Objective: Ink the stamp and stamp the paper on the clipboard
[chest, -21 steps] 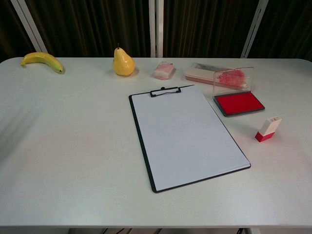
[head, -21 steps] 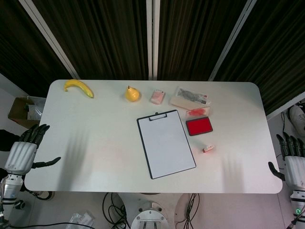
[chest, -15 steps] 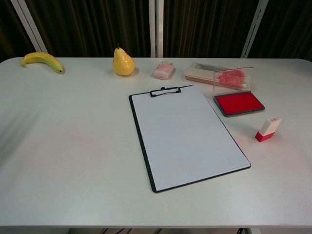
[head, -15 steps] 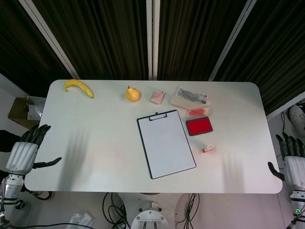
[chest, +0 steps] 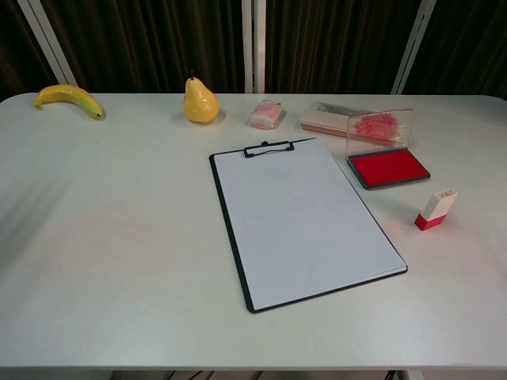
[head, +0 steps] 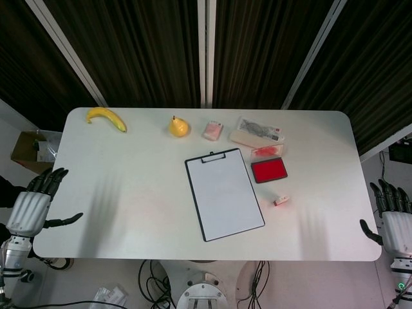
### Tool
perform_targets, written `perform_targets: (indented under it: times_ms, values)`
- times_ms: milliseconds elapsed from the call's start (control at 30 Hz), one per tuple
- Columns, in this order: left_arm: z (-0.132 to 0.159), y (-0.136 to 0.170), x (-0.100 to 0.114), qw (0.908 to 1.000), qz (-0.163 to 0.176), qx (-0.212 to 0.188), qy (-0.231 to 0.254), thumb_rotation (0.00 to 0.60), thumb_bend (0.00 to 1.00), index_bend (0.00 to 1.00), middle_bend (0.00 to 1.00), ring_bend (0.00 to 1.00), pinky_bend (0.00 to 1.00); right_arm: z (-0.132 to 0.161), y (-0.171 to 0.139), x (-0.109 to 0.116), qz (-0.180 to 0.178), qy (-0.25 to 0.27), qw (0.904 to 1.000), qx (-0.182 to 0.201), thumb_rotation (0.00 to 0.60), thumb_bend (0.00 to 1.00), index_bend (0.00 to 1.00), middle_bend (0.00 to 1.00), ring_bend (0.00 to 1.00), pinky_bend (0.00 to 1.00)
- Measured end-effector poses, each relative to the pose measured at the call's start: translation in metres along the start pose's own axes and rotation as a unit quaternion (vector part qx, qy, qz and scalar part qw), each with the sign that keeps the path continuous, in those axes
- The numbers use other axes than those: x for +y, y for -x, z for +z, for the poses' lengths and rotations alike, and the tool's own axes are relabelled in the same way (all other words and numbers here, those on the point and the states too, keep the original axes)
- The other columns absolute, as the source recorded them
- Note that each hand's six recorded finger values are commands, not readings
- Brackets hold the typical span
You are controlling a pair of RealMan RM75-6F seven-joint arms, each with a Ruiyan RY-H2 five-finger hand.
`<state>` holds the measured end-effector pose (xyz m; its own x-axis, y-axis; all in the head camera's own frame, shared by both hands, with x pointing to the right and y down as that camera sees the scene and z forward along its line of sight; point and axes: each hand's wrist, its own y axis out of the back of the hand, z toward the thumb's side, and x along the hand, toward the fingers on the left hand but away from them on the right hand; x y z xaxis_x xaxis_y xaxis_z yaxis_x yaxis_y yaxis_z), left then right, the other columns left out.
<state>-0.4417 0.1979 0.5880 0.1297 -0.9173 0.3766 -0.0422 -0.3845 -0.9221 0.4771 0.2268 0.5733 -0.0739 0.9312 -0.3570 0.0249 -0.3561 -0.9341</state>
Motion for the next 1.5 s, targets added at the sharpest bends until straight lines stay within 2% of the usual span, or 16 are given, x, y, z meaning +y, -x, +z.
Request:
perform_targets:
  times_ms: [67, 100, 133, 167, 233, 300, 333, 567, 800, 933, 1200, 1500]
  values:
    - [-0.001, 0.0, 0.0, 1.0, -0.001, 0.002, -0.001, 0.205, 0.04, 0.08, 0.1, 0.07, 0.18, 0.0, 0.0, 0.0, 0.002, 0.0, 1.0, 0.002, 0.6, 0.2, 0.0, 0.0, 0.12, 0.31]
    - [-0.001, 0.0, 0.0, 1.0, -0.002, 0.002, -0.002, 0.205, 0.04, 0.08, 0.1, 0.08, 0.18, 0.0, 0.0, 0.0, 0.004, 0.0, 1.0, 0.003, 0.6, 0.2, 0.0, 0.0, 0.17, 0.38]
    - [-0.001, 0.0, 0.0, 1.0, -0.003, 0.003, -0.002, 0.205, 0.04, 0.08, 0.1, 0.08, 0.18, 0.0, 0.001, 0.0, 0.005, -0.002, 1.0, 0.004, 0.6, 0.2, 0.0, 0.0, 0.25, 0.49]
    - [-0.001, 0.001, -0.001, 1.0, -0.004, 0.003, -0.002, 0.207, 0.04, 0.08, 0.1, 0.08, 0.18, 0.0, 0.002, 0.001, 0.006, -0.003, 1.0, 0.006, 0.6, 0.2, 0.0, 0.0, 0.32, 0.57]
    - [-0.001, 0.001, -0.004, 1.0, -0.007, 0.004, -0.001, 0.205, 0.04, 0.08, 0.1, 0.08, 0.18, 0.0, 0.003, 0.0, 0.011, -0.003, 0.9999, 0.007, 0.6, 0.2, 0.0, 0.02, 0.52, 0.79]
    - [-0.001, 0.002, -0.007, 0.9999, -0.014, 0.004, 0.0, 0.205, 0.04, 0.08, 0.1, 0.08, 0.18, 0.002, 0.004, -0.003, 0.025, 0.002, 0.9996, 0.01, 0.6, 0.2, 0.0, 0.06, 0.66, 0.92]
    - [-0.001, 0.002, -0.008, 0.9999, -0.016, 0.004, -0.001, 0.205, 0.04, 0.08, 0.1, 0.08, 0.18, 0.004, 0.006, -0.004, 0.031, 0.002, 0.9994, 0.014, 0.6, 0.2, 0.0, 0.08, 0.7, 0.95]
    - [0.001, 0.0, -0.013, 0.9997, -0.025, 0.0, -0.003, 0.206, 0.04, 0.08, 0.1, 0.08, 0.18, 0.028, 0.023, -0.012, 0.036, -0.039, 0.9964, 0.066, 0.6, 0.21, 0.04, 0.16, 0.74, 0.97]
    - [0.004, -0.003, -0.019, 0.9995, -0.03, -0.005, -0.004, 0.205, 0.04, 0.08, 0.1, 0.07, 0.18, 0.083, 0.057, -0.039, 0.062, -0.094, 0.9831, 0.144, 0.6, 0.21, 0.16, 0.22, 0.74, 0.98]
    - [0.004, -0.005, -0.019, 0.9996, -0.029, -0.007, -0.003, 0.208, 0.04, 0.08, 0.1, 0.08, 0.18, 0.106, 0.073, -0.053, 0.074, -0.11, 0.976, 0.173, 0.6, 0.21, 0.19, 0.24, 0.75, 0.98]
    - [0.002, -0.004, -0.023, 0.9994, -0.034, -0.004, 0.002, 0.208, 0.04, 0.08, 0.1, 0.07, 0.18, 0.133, 0.092, -0.086, 0.104, -0.124, 0.9674, 0.195, 0.6, 0.21, 0.25, 0.25, 0.75, 0.98]
    - [0.001, -0.005, -0.025, 0.9994, -0.034, -0.005, 0.004, 0.209, 0.04, 0.09, 0.1, 0.08, 0.18, 0.145, 0.094, -0.111, 0.117, -0.104, 0.9665, 0.204, 0.6, 0.27, 0.29, 0.31, 0.75, 0.97]
